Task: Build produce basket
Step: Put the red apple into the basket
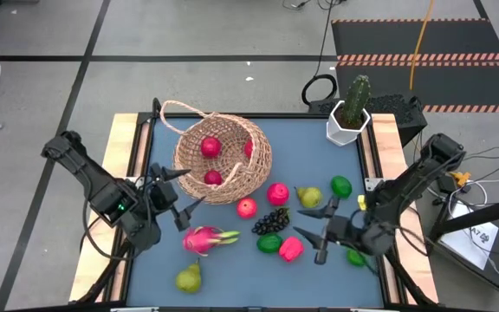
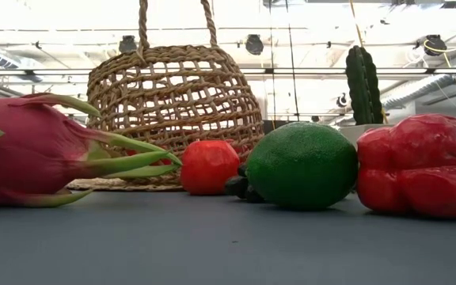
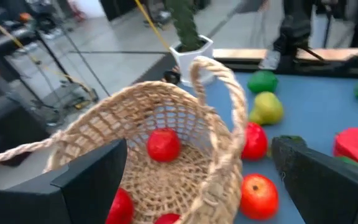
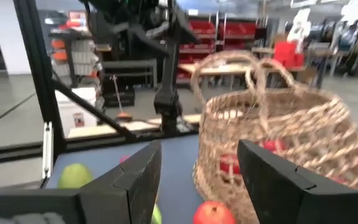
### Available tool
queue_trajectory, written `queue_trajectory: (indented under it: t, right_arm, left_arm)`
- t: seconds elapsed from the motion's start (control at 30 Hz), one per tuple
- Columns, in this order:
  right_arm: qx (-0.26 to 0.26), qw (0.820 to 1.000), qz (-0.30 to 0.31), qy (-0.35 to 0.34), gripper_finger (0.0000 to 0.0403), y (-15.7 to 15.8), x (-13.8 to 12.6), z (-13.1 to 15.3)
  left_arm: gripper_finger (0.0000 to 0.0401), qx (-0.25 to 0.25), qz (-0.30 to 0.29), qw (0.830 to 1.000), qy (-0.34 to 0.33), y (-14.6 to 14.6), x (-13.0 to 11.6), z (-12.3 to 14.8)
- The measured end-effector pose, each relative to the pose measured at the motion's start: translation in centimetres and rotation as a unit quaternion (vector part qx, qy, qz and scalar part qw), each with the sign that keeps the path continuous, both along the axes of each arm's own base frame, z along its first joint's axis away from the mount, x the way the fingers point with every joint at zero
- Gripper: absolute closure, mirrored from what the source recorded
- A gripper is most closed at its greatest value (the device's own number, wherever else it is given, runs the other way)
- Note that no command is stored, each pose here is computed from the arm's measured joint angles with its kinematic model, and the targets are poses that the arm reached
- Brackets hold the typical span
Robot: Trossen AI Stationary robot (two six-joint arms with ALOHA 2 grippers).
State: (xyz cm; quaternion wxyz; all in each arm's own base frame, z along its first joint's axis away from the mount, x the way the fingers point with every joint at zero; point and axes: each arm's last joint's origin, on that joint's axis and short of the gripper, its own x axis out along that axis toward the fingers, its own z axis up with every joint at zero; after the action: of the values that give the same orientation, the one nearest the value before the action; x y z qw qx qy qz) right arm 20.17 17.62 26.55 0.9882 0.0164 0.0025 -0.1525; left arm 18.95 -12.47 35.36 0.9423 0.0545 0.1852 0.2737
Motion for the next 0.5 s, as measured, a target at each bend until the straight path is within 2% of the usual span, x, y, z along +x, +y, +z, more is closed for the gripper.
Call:
queue_trajectory:
  t: [0.23, 0.43, 0.5]
  right_arm:
    - [0.079, 0.994, 0.055, 0.059, 0.0197, -1.3, 1.9, -2.4]
    - [0.148, 0.975, 0.102, 0.128, 0.0197, -1.3, 2.5, -4.7]
    - [0.167, 0.968, 0.115, 0.147, 0.0197, -1.0, 2.6, -5.3]
  left_arm:
    - [0.0004, -0.008, -0.005, 1.000, 0.004, 0.1, -0.2, -0.5]
    - [0.0004, -0.019, -0.078, 0.997, 0.020, -1.1, 0.0, -0.4]
    - [0.0004, -0.007, -0.107, 0.994, 0.022, -1.7, 0.3, -0.7]
